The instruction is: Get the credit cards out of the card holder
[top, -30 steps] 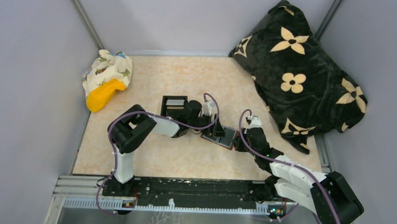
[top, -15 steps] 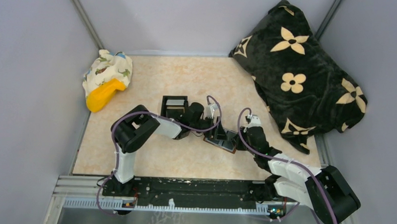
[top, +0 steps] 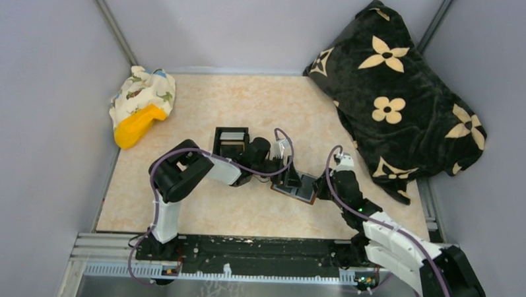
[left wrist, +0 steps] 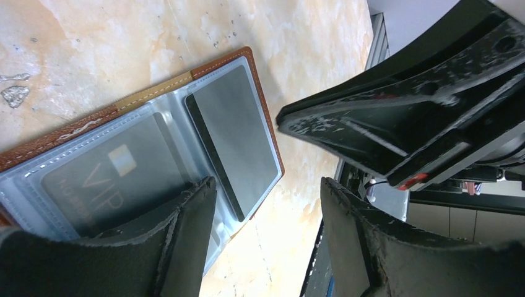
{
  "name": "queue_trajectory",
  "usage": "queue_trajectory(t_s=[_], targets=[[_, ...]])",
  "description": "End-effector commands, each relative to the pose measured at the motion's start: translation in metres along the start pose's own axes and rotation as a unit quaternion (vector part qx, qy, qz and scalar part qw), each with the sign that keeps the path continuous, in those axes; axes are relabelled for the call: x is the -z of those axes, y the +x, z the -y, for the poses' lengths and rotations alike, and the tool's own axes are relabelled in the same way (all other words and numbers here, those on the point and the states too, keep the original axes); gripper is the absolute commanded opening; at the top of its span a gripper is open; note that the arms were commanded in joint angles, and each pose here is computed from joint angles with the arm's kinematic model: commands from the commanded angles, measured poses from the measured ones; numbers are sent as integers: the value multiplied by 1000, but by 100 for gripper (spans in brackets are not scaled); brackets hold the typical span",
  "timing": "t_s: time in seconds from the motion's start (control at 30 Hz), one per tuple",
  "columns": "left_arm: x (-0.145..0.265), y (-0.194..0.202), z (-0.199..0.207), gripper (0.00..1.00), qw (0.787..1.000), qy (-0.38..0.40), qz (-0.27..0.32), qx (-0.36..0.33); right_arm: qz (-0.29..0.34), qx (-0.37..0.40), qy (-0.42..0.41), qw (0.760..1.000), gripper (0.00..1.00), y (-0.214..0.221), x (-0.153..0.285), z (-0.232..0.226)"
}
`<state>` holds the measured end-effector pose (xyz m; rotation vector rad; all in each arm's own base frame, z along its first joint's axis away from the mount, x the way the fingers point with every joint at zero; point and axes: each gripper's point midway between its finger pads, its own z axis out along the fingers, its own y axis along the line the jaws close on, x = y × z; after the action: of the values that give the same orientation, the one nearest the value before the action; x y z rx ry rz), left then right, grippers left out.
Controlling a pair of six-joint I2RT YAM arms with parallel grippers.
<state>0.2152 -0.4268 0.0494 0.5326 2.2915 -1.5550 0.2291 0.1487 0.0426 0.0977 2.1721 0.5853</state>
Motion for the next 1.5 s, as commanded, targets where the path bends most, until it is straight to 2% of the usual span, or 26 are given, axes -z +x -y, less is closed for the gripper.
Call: queue_trajectory(t_s=[0.0,0.3,0.47,1.1,1.47], targets=[[-3,12,-5,69,1000,3,-12,9,31,-28,47,998,0,-19,14,13],[-3,7,1,69,1000,12,-9,5,-21,-39,56,997,0,12,9,22],[-3,7,3,69,1000,15,-10,6,-21,-40,78,996,0,11,8,28],[-3,8,18,74,999,48,-17,16,-41,-39,49,997,0,19,-4,18],[-2,3,36,69,992,109,10,56,-47,-43,40,997,0,24,-2,16]])
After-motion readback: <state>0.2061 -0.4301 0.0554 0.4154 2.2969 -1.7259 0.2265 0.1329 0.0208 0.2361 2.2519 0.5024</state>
